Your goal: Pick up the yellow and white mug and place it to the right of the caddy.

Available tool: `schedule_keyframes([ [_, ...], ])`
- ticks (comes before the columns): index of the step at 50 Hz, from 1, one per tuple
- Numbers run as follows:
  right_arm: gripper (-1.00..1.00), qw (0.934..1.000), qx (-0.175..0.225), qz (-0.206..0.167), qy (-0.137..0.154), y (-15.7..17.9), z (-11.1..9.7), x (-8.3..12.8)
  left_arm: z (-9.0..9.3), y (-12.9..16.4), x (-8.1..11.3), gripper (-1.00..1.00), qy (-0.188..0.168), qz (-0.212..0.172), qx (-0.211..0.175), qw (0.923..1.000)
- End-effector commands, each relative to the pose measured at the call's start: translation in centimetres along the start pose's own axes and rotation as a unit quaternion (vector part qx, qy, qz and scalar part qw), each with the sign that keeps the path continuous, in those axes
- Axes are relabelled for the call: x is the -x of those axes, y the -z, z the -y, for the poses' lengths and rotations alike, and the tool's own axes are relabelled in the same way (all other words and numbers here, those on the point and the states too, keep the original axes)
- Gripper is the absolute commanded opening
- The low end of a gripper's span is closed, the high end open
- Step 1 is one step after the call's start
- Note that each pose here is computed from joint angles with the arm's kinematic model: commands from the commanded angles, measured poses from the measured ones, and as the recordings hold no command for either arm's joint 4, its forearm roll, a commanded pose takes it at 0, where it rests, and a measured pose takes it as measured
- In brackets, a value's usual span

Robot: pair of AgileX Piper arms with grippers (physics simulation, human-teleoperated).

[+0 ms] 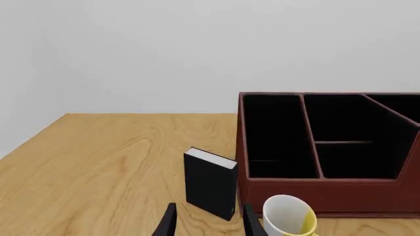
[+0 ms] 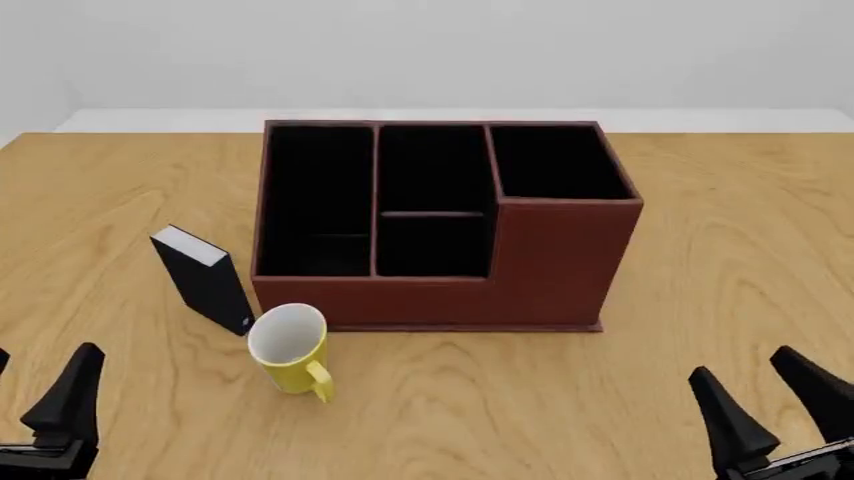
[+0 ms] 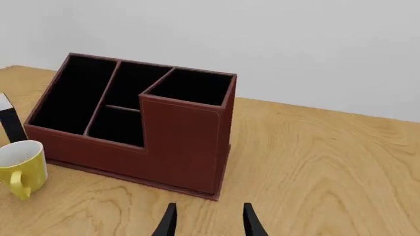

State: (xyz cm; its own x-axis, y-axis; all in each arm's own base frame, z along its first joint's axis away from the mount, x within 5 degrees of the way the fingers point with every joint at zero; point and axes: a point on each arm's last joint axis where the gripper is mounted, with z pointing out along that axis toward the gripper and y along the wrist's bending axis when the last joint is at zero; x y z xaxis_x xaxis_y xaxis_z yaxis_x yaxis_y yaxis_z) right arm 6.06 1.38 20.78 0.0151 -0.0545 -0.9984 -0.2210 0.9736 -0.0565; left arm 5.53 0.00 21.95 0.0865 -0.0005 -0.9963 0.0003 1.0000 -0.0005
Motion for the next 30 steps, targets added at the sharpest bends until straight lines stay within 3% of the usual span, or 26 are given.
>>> schedule_keyframes([
  [1,1.0,0.999,0.044,-0.006,0.007,-0.9,-0.6,0.1,0.0,0.0,0.1,1.0,0.0,0.0,0.0,1.0],
  [30,1.0,0.9926,0.121,-0.013,0.007,-3.3,-2.3,0.2,0.0,0.0,0.1,1.0,0.0,0.0,0.0,1.0],
])
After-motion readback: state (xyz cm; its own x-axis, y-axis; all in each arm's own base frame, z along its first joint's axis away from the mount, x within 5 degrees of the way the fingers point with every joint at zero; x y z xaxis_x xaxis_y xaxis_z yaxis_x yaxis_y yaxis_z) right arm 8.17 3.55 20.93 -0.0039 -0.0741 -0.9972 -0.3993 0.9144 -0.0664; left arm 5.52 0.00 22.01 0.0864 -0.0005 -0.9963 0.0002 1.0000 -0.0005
